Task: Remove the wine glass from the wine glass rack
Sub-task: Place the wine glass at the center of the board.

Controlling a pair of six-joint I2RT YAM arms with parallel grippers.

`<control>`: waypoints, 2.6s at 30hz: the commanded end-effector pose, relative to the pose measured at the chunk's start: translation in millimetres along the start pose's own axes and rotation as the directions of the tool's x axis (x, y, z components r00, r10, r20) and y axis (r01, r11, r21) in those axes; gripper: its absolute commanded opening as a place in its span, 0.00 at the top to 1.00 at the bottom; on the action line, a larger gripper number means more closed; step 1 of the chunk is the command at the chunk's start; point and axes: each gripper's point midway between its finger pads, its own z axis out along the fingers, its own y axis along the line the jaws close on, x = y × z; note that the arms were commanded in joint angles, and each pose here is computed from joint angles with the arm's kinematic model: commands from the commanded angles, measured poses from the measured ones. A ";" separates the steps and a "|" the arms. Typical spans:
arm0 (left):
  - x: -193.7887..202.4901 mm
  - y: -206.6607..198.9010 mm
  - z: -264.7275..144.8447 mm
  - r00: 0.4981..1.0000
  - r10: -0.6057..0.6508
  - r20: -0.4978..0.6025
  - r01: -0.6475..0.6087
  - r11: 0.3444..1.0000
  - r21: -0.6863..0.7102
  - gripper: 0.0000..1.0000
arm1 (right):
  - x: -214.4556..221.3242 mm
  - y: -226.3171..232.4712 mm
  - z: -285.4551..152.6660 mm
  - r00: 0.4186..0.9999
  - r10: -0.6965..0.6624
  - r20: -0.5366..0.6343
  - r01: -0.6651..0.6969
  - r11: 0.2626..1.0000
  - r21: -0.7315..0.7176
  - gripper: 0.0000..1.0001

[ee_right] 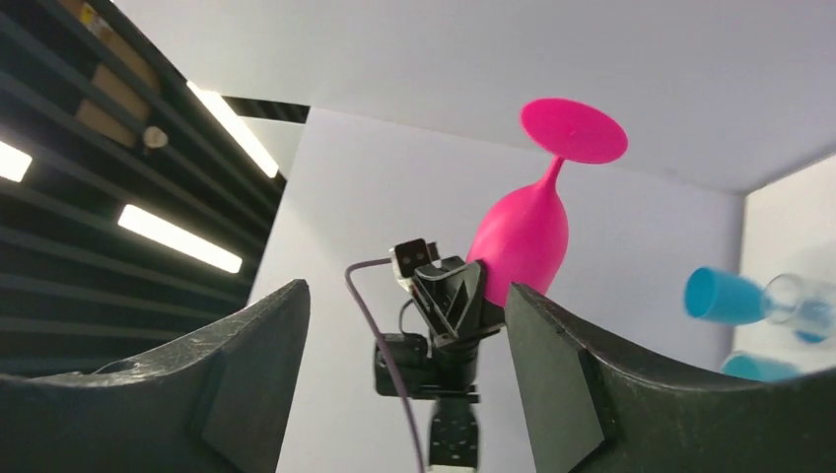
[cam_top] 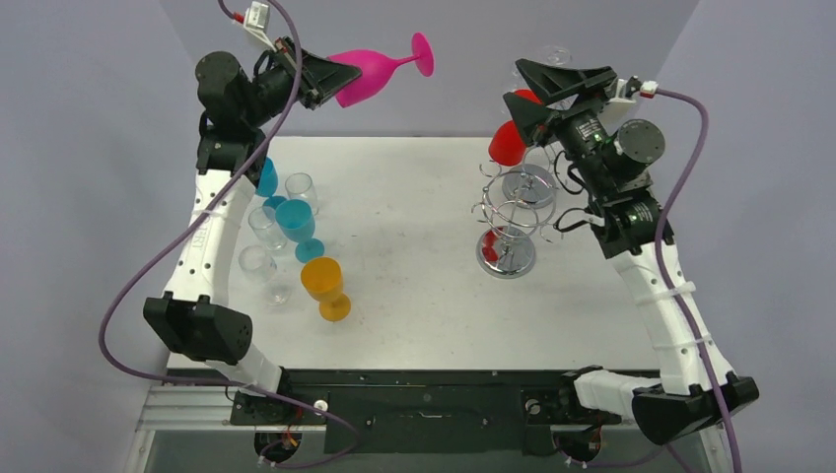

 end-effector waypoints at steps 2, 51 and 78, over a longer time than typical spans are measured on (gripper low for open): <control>-5.5 78.9 -12.9 0.990 0.120 -0.080 -0.143 0.892 -0.429 1.00 | -17.2 18.9 -32.7 0.931 -0.353 0.093 0.342 0.932 0.116 0.32; 135.0 325.7 -90.9 0.712 -0.163 -0.683 -0.655 0.196 -0.729 0.97 | -133.3 -75.8 -51.1 0.668 -0.731 -0.138 0.627 0.455 0.632 0.30; 111.1 298.8 -76.0 0.741 -0.070 -0.668 -0.645 0.200 -0.737 0.56 | -141.3 -90.9 -38.3 0.687 -0.711 -0.149 0.617 0.462 0.637 0.30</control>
